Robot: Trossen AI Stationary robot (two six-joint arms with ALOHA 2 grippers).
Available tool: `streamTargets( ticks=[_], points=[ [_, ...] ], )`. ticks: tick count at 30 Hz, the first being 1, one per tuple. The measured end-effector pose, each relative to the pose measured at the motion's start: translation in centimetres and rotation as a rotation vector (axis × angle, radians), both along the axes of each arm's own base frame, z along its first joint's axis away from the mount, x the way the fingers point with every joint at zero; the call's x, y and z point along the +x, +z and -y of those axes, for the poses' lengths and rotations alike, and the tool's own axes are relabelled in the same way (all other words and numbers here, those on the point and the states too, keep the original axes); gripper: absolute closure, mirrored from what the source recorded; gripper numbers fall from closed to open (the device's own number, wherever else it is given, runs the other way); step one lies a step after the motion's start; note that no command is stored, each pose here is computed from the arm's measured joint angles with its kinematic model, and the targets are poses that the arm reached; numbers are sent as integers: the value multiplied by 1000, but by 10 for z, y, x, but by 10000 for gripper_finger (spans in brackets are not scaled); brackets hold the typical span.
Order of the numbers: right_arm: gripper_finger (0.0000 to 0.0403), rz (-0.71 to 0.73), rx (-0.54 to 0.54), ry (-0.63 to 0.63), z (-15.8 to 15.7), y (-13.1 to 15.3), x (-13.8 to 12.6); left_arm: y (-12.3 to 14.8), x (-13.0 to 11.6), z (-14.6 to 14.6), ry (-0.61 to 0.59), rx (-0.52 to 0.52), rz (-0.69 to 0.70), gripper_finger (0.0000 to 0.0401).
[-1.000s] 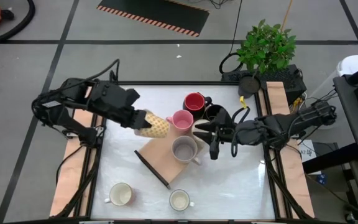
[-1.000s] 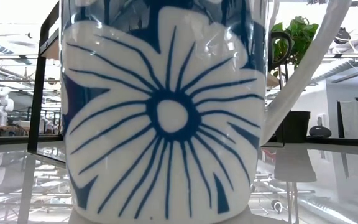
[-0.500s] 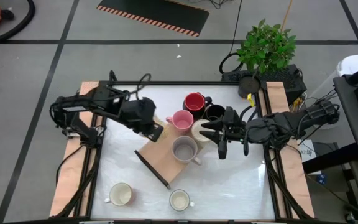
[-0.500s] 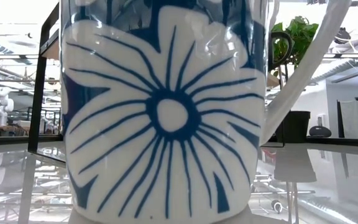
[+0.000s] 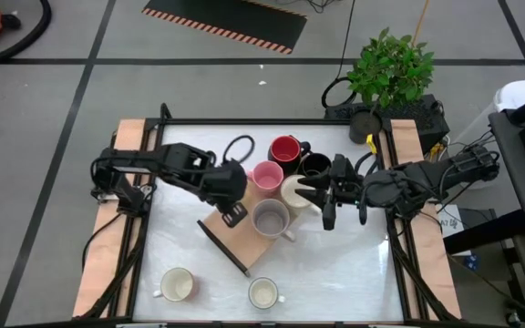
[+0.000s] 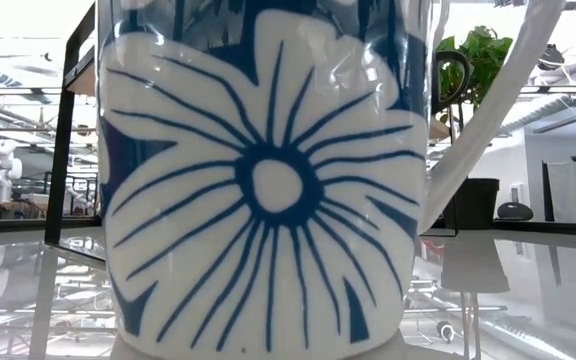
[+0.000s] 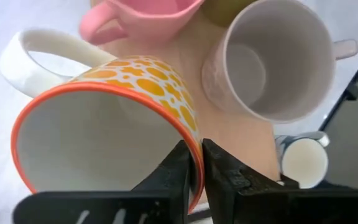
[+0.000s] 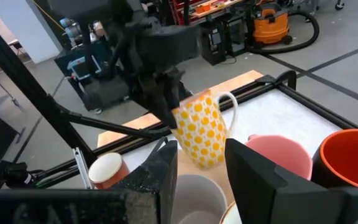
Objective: Place coffee mugs
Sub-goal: Put the orange mug on top of the shelf
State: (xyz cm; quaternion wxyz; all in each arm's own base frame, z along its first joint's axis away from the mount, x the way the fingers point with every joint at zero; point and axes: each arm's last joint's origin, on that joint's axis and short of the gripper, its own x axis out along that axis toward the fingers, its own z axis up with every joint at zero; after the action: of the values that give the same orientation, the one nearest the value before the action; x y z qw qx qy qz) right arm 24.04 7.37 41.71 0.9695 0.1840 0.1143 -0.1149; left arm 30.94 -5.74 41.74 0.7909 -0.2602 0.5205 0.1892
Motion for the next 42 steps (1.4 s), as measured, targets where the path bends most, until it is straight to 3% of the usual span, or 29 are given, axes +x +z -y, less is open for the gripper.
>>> streamTargets(
  ticks=[8, 24, 35, 42],
  points=[
    [280, 3, 13, -3, 0, 0, 0, -15, 14, 3, -69, 36, -54, 358],
    [280, -1, 26, -8, 0, -1, 0, -19, 18, 0, -36, 60, -63, 350],
    [280, -1, 26, -7, 0, -1, 0, -16, 24, -7, 31, 55, -4, 216],
    [280, -2, 27, -5, 0, -1, 0, -8, 20, -8, 49, 33, 54, 192]
  ],
)
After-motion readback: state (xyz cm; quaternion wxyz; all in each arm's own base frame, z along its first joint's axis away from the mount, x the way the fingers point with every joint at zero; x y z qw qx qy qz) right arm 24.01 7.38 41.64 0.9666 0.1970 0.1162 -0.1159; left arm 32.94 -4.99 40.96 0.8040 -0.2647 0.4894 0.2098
